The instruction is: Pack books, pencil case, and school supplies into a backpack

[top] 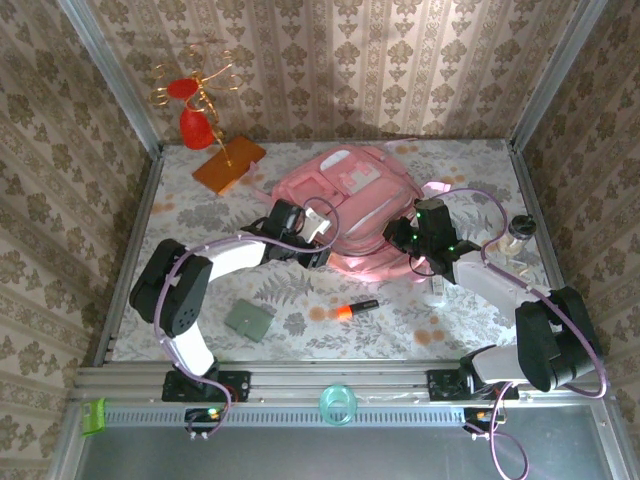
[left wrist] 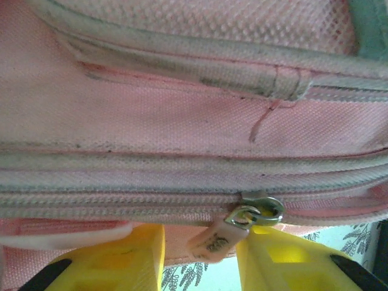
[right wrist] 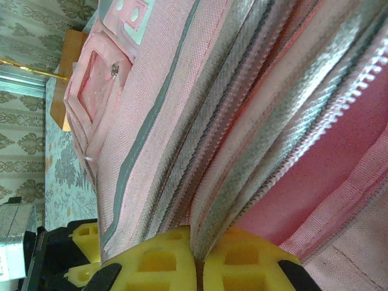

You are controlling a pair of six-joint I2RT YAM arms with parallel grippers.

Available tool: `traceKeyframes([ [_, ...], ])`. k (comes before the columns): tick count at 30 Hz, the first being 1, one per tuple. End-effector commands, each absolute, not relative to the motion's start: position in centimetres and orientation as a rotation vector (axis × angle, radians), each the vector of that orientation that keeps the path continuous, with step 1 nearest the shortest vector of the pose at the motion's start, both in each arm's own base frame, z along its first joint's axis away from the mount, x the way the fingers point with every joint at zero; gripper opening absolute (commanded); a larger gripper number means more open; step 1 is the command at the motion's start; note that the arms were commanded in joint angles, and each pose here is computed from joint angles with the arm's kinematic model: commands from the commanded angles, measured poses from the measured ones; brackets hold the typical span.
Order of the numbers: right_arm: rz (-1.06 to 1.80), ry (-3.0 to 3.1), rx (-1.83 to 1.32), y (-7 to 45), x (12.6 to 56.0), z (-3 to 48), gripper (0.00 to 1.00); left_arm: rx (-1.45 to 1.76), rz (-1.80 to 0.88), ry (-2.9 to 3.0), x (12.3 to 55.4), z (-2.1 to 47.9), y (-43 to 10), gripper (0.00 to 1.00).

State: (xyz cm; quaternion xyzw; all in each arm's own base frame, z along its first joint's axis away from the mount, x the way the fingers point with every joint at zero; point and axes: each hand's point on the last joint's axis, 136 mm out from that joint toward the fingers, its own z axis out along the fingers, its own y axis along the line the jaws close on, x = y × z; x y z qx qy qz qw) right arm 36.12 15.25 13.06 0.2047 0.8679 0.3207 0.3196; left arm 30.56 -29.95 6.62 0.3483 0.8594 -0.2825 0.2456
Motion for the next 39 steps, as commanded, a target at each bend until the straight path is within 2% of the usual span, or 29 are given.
traceKeyframes([
  [1, 0.848, 2.213, 0.515, 15.3, 37.2, 14.4, 0.00, 0.977, -0.759, 2.319, 31.2, 7.2, -30.6, 0.33],
  [6, 0.839, 2.211, 0.515, 15.0, 37.2, 14.4, 0.00, 0.969, -0.744, 2.333, 31.2, 6.6, -30.3, 0.23],
  [14, 0.738, 2.238, 0.516, 13.3, 36.8, 13.8, 0.00, 0.940, -0.740, 2.297, 31.6, 8.2, -29.9, 0.00],
  [27, 0.641, 2.264, 0.483, 11.7, 36.4, 13.7, 0.00, 0.744, -0.708, 2.339, 34.1, 9.3, -26.4, 0.00],
  [39, 0.716, 2.251, 0.424, 12.7, 36.9, 14.3, 0.00, 0.712, -0.680, 2.390, 35.4, 8.7, -24.9, 0.00],
])
